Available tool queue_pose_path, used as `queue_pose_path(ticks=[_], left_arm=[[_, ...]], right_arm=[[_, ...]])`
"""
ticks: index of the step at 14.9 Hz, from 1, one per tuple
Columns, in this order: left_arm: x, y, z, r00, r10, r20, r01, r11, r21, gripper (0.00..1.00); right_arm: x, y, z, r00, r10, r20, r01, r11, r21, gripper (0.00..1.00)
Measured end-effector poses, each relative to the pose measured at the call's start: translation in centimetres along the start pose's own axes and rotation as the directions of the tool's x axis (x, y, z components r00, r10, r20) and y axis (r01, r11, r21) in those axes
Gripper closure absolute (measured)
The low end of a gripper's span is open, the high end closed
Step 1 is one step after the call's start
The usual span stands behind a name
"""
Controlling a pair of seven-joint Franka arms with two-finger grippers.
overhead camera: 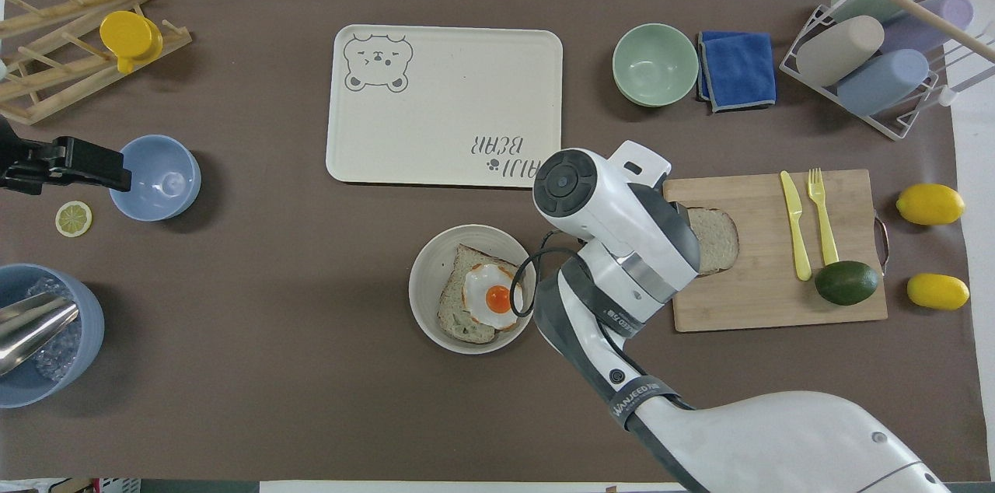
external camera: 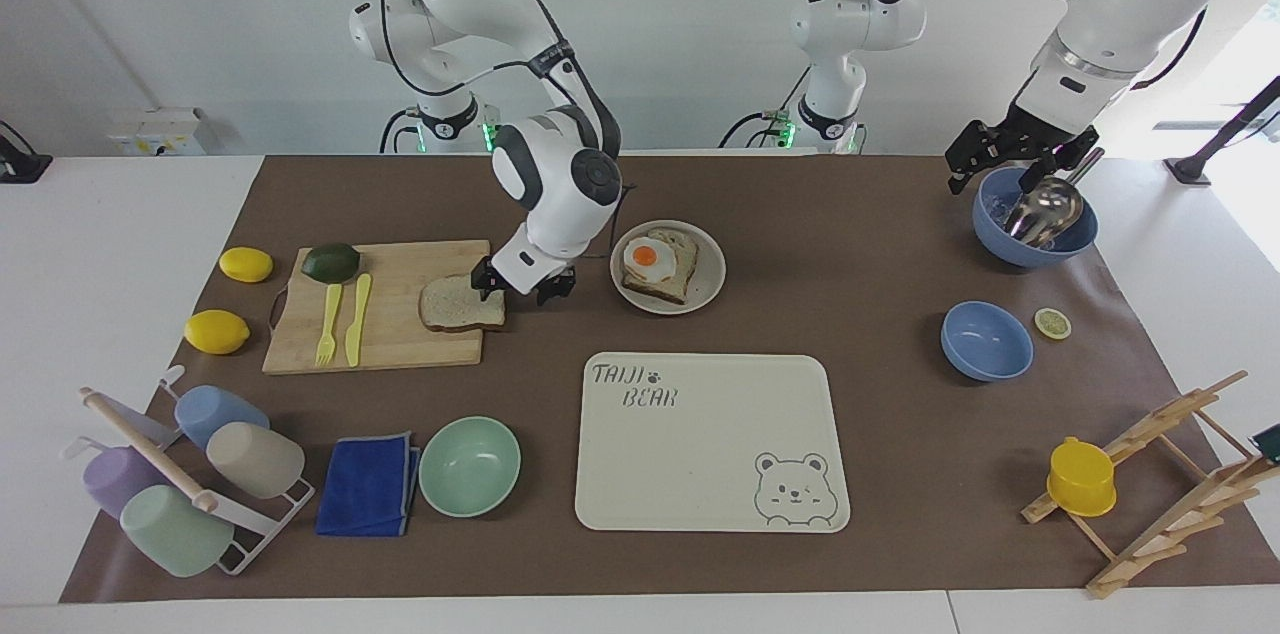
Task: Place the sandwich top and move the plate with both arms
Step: 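Grasp the bread slice on the cutting board with the right gripper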
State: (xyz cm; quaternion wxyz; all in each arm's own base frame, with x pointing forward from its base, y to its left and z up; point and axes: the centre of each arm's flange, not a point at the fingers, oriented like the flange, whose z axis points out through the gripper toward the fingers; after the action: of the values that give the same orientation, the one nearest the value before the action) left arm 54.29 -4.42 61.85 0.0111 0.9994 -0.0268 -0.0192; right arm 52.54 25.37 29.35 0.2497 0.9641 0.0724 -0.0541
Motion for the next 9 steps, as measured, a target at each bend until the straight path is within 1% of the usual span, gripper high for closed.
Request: queue_pose_path(ticks=[2, 7, 8, 9], left_arm=[[0.0, 0.0, 0.0, 1.0, 0.0, 0.0, 0.0, 1.0, 0.0, 0.0], [0.0, 0.0, 0.0, 1.0, 0.0, 0.0, 0.0, 1.0, 0.0, 0.0], [0.0, 0.0, 0.0, 1.0, 0.0, 0.0, 0.0, 1.0, 0.0, 0.0], [0.0, 0.0, 0.0, 1.0, 0.0, 0.0, 0.0, 1.0, 0.0, 0.0]], right_arm=[[-0.2, 0.1, 1.4, 1.0, -0.027, -0.013, 0.027, 0.998, -0.048, 0.0], [-0.9, 0.9, 2.5, 0.998, -0.052, -0.017, 0.05, 0.994, -0.101, 0.0], [-1.2, 0.9, 2.7, 0.998, -0.057, -0.012, 0.055, 0.993, -0.105, 0.02], [-1.4, 0.8, 2.9, 0.998, -0.061, -0.008, 0.06, 0.992, -0.107, 0.05]])
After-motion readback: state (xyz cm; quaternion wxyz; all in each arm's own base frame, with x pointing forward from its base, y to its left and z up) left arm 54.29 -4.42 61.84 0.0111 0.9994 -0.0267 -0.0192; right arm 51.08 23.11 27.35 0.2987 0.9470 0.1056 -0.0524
